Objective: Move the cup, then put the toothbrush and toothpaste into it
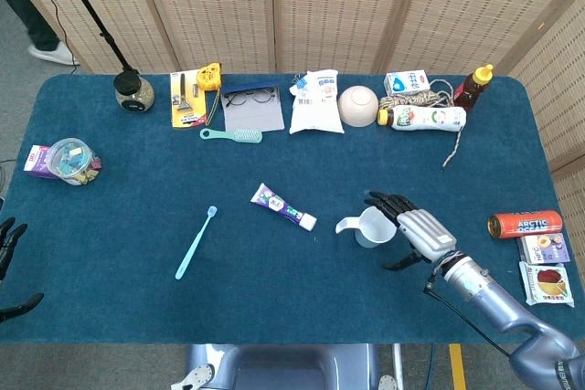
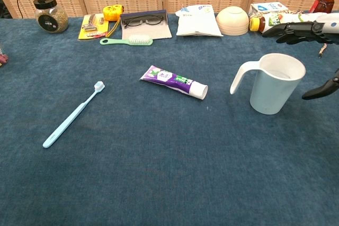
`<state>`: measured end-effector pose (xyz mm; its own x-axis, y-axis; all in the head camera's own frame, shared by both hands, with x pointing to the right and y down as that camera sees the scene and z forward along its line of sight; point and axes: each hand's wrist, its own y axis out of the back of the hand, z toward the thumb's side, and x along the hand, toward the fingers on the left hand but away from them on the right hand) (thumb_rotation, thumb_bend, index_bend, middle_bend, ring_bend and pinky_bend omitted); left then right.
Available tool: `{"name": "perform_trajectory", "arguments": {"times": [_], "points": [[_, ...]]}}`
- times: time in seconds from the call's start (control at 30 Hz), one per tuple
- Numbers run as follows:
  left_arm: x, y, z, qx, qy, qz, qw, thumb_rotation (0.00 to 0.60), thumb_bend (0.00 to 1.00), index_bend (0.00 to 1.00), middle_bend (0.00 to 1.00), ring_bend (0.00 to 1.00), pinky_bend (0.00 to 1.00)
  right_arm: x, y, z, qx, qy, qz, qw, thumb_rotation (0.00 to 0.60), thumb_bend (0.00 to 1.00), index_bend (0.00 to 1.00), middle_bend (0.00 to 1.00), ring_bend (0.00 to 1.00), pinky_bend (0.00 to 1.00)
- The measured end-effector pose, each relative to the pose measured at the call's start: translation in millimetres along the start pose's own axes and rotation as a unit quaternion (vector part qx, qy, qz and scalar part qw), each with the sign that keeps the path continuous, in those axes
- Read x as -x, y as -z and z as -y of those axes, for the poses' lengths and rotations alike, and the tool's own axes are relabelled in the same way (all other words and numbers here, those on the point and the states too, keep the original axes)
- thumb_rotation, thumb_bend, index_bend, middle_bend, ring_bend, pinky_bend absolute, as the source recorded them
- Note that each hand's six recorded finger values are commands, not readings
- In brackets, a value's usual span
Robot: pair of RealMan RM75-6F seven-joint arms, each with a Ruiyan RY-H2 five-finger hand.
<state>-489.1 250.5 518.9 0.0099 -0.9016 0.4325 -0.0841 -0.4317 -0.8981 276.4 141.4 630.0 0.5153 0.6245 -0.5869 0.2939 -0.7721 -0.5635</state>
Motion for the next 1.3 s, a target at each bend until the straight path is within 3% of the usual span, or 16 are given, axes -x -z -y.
{"name": "perform_trajectory", "arguments": {"times": [0.23, 0.33, 0.43, 0.5, 0.6, 0.67, 0.9, 1.3], "points": [[-1.4, 0.6, 2.9, 0.005, 0.013, 0.002, 0.9999, 0.6, 0.05, 0.0, 0.0, 0.0, 0.0, 14.1, 9.7, 2.5, 0.004, 0.002, 0.021, 0.9998, 0.6, 0.0, 0.0, 0.0, 0.0, 0.01], [-3.3, 1.1, 3.3, 0.004, 0.015, 0.001, 0.9999, 0.6, 0.05, 0.0, 0.0, 0.0, 0.0, 17.8, 14.6, 3.9, 0.001, 0.005, 0.028, 0.9996, 0.6, 0.0, 0.02, 0.01, 0.0, 0.09], [-3.7, 0.8, 3.7, 0.003, 0.016, 0.0, 0.9999, 0.6, 0.05, 0.0, 0.0, 0.0, 0.0, 21.2, 17.6, 7.0, 0.0, 0.008, 0.032, 0.9995, 0.6, 0.0, 0.1, 0.09, 0.01, 0.23], [-3.8, 0.4, 4.1, 0.002, 0.017, 0.0, 0.9999, 0.6, 0.05, 0.0, 0.0, 0.0, 0.0, 23.3, 19.1, 9.0, 0.0, 0.01, 0.033, 0.9994, 0.6, 0.0, 0.19, 0.17, 0.07, 0.33], [-3.9, 0.2, 4.2, 0.002, 0.017, 0.0, 0.9999, 0.6, 0.05, 0.0, 0.0, 0.0, 0.0, 26.3, 20.6, 12.0, 0.002, 0.015, 0.033, 0.9993, 0.6, 0.0, 0.35, 0.26, 0.16, 0.43], [-4.0, 0.5, 4.3, 0.002, 0.017, -0.001, 0.9999, 0.6, 0.05, 0.0, 0.0, 0.0, 0.0, 28.0, 20.5, 13.8, 0.006, 0.02, 0.031, 0.9993, 0.6, 0.01, 0.4, 0.31, 0.19, 0.45], [-4.3, 0.4, 4.3, 0.002, 0.017, -0.002, 0.9999, 0.6, 0.05, 0.0, 0.0, 0.0, 0.0, 30.6, 16.8, 17.2, 0.02, 0.034, 0.015, 0.9991, 0.6, 0.24, 0.46, 0.38, 0.24, 0.48], [-3.4, 0.2, 3.5, 0.004, 0.015, -0.002, 0.9999, 0.6, 0.05, 0.0, 0.0, 0.0, 0.0, 20.8, -21.8, 7.0, 0.023, 0.037, -0.043, 0.9981, 0.6, 0.27, 0.48, 0.4, 0.24, 0.48]]}}
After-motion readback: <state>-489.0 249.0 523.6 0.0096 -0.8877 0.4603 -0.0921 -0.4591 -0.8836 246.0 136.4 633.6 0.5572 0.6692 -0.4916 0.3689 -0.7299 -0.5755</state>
